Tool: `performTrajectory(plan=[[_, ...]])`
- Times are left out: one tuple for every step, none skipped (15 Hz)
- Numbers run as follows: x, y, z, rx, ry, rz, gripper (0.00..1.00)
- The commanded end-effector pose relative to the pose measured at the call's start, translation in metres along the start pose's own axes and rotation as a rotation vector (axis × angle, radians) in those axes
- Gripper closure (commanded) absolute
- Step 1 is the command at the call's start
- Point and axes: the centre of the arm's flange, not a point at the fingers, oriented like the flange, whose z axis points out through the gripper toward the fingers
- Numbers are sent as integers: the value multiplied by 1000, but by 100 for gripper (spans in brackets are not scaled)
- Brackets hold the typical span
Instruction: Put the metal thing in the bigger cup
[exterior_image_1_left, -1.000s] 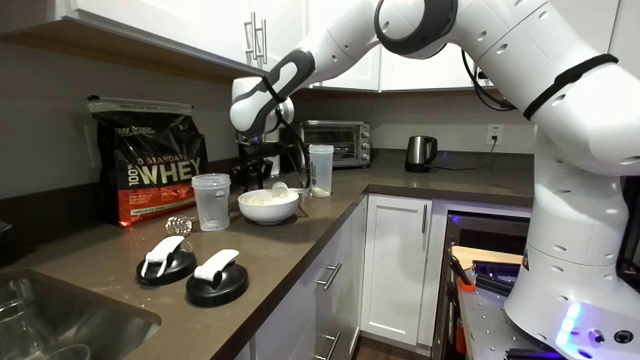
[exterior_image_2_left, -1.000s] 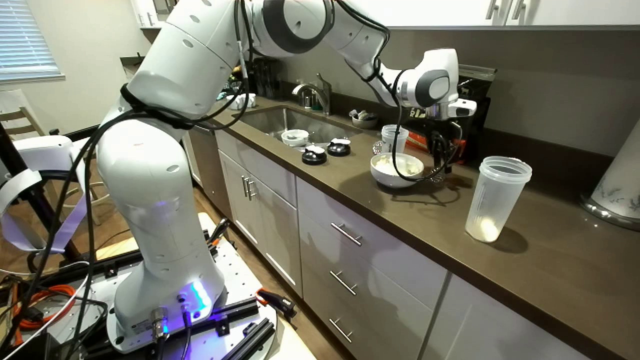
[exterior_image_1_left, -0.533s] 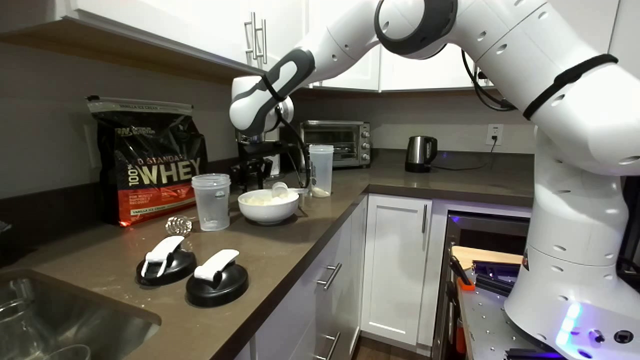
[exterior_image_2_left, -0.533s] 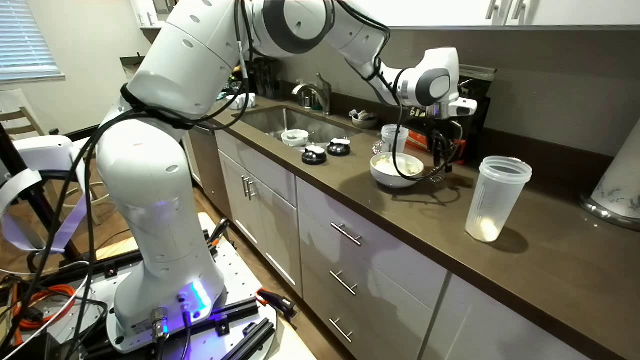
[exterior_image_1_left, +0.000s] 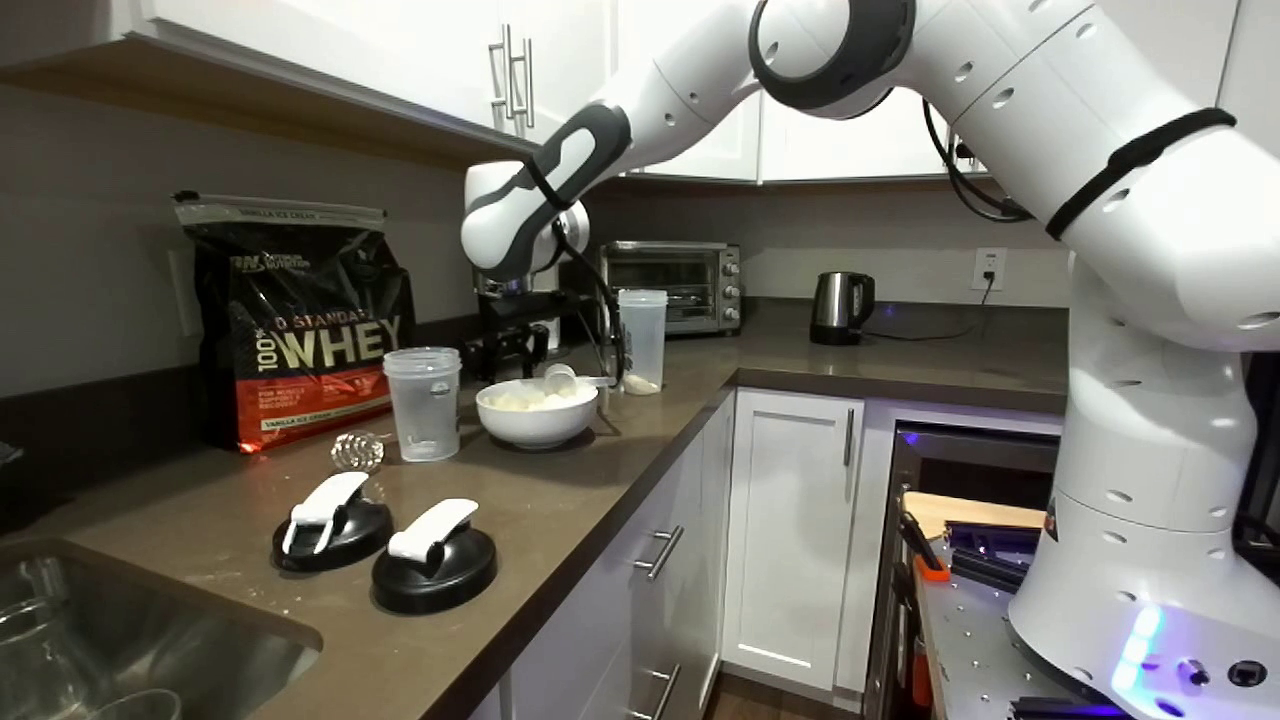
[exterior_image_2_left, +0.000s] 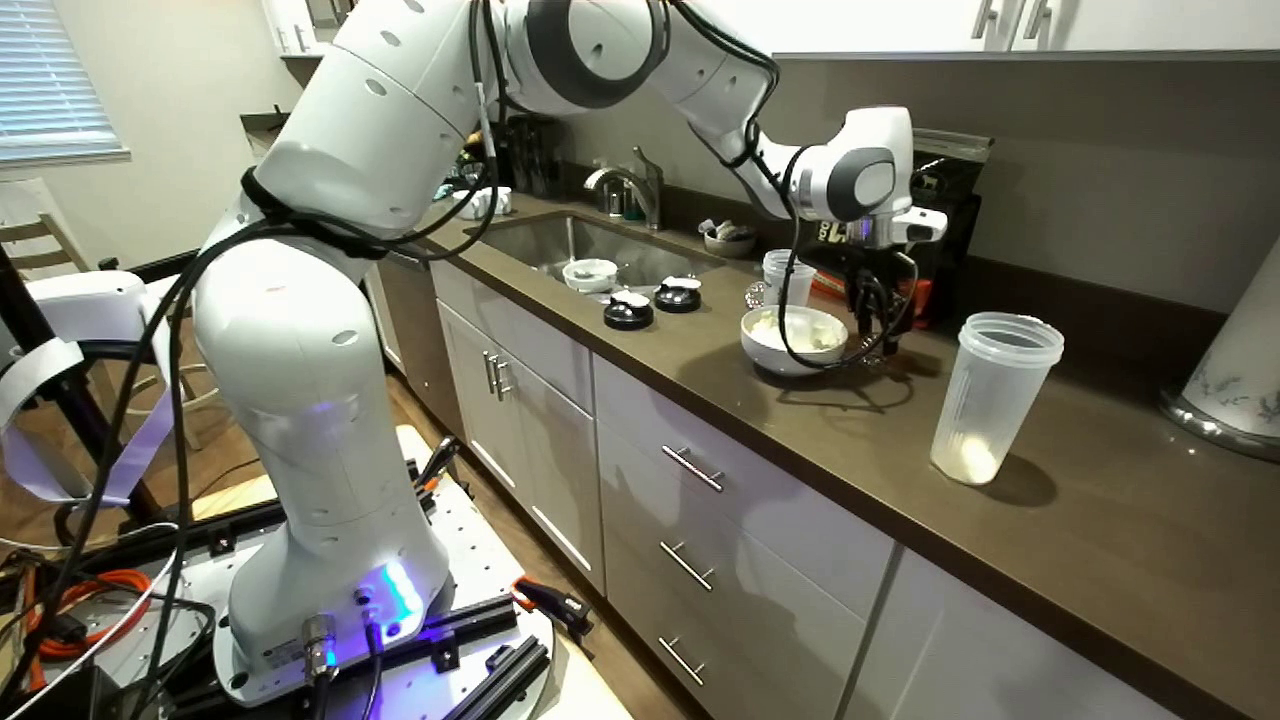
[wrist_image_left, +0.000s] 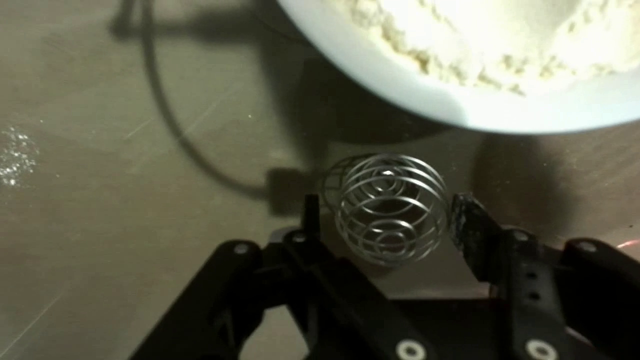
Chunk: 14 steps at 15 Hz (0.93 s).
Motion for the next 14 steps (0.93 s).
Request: performTrajectory(plan=[[-6,5,1,20,-24,13,48],[-5,5,0,20,-25,14,49],[-4,5,0,20,-25,15,47],[-3,5,-1,20,-23,15,42],[-2,6,-1,20,-22,16,41],[-1,7,-1,20,-21,16,40],[0,8,-2,19,-21,17,39],[1,9,-3,19,-20,18,40],[1,10,-4,19,-18,18,40],[3,11,-6,19,-15,19,44],[4,13,-8,21,-11,21,47],[5,14,-11,22,-7,23,52],[5,15,-13,23,-3,25,49],[6,16,-14,24,-1,27,50]])
